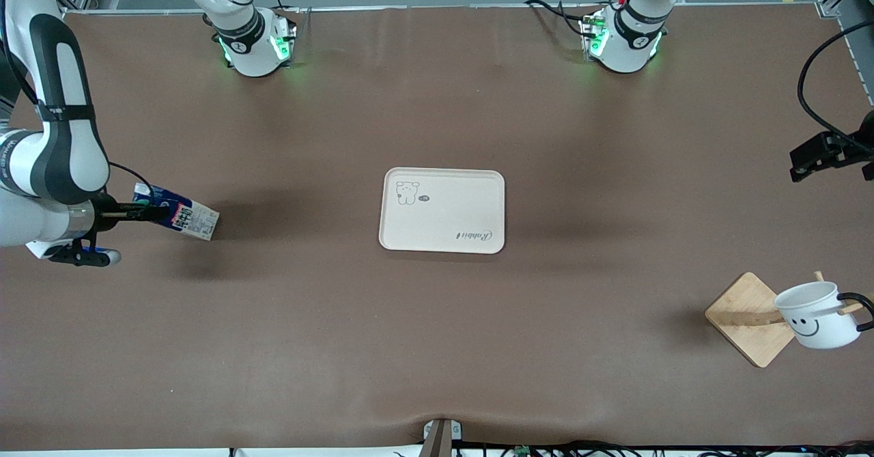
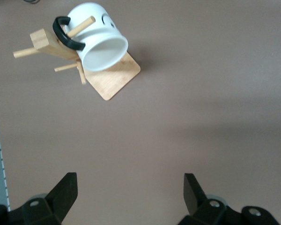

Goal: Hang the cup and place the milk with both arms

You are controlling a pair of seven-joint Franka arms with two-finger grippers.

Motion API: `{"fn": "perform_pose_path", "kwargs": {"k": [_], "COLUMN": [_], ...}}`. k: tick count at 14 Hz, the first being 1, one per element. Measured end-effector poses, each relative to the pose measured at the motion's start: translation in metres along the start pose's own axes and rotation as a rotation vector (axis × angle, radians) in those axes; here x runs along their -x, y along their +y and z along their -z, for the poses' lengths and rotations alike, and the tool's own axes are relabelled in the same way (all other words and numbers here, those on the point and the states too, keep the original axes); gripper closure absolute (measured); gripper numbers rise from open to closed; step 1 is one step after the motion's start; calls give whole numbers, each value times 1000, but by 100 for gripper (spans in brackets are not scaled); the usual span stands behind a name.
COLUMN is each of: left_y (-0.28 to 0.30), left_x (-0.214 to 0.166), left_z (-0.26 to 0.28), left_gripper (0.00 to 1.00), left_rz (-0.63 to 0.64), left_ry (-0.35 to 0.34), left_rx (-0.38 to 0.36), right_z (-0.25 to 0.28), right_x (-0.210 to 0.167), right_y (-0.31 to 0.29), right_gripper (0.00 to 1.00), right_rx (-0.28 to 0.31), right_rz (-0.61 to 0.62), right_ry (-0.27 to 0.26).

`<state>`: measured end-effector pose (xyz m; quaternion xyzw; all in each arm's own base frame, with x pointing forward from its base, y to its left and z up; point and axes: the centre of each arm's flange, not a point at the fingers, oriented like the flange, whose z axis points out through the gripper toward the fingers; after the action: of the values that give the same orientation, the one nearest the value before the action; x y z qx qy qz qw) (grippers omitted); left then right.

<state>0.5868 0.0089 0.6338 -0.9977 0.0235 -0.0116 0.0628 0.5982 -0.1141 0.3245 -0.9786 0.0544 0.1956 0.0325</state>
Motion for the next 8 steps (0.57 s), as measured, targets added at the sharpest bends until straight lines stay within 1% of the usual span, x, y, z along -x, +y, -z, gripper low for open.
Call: {"fn": "perform_pose_path", "kwargs": {"k": [2, 6, 8], "left_y": [8, 32, 40], "left_x": [3, 10, 17], "left_z": [2, 13, 16], "left_gripper": [0, 0, 0], "left_rz": [-12, -42, -36], "left_ry": [-13, -10, -15], "left_rx": [-1, 1, 29], "right_z": [0, 0, 0], "right_x": [0, 0, 0], "right_y": [0, 0, 0], "right_gripper": [0, 0, 0], "right_rx": [0, 0, -1], "right_rz": [0, 0, 0], "right_ry": [0, -1, -2]}}
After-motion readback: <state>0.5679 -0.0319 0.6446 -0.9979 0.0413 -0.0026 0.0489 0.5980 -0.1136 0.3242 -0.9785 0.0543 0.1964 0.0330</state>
